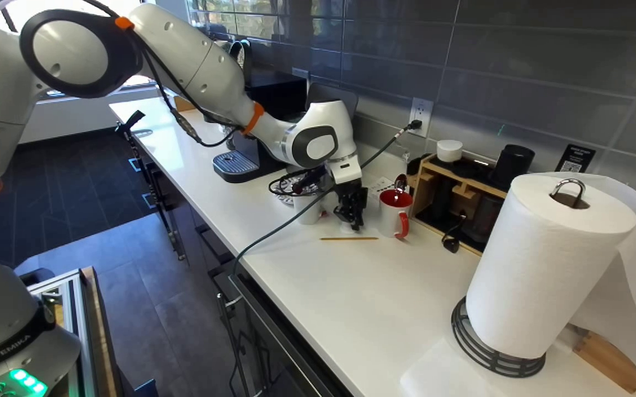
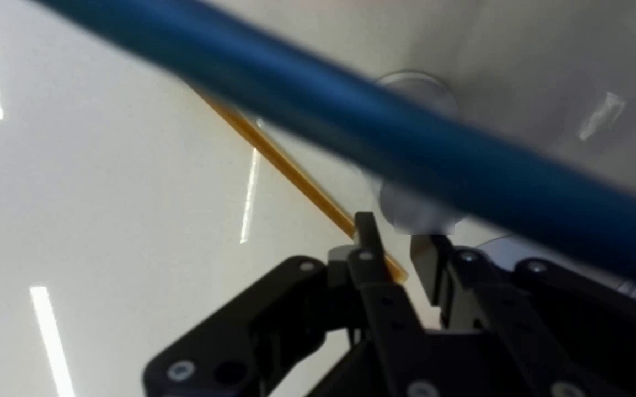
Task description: Turn the small white cap
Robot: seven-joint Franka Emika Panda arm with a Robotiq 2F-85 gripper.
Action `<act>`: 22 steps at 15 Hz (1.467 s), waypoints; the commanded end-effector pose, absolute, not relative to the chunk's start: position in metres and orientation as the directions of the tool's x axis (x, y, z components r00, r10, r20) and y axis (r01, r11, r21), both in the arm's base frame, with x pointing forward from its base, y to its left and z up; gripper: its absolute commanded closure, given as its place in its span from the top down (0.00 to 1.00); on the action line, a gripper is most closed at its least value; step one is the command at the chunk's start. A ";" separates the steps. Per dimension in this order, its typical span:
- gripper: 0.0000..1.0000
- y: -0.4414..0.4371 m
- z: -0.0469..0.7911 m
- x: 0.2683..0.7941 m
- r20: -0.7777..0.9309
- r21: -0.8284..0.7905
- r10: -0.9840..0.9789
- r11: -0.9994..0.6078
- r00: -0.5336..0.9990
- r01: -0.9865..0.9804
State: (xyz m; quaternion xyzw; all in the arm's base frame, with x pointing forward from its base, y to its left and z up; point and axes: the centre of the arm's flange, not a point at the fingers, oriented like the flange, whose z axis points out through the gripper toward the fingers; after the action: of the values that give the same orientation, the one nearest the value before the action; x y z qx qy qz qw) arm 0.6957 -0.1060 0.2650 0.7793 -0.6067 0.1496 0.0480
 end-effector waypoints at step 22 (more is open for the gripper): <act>0.94 -0.069 0.262 0.692 0.060 -0.012 -0.985 -0.162 0.161 -0.987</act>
State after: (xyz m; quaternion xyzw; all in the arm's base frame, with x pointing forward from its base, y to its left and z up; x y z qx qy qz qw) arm 0.6925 -0.0704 0.2689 0.7760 -0.6285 0.0382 0.0362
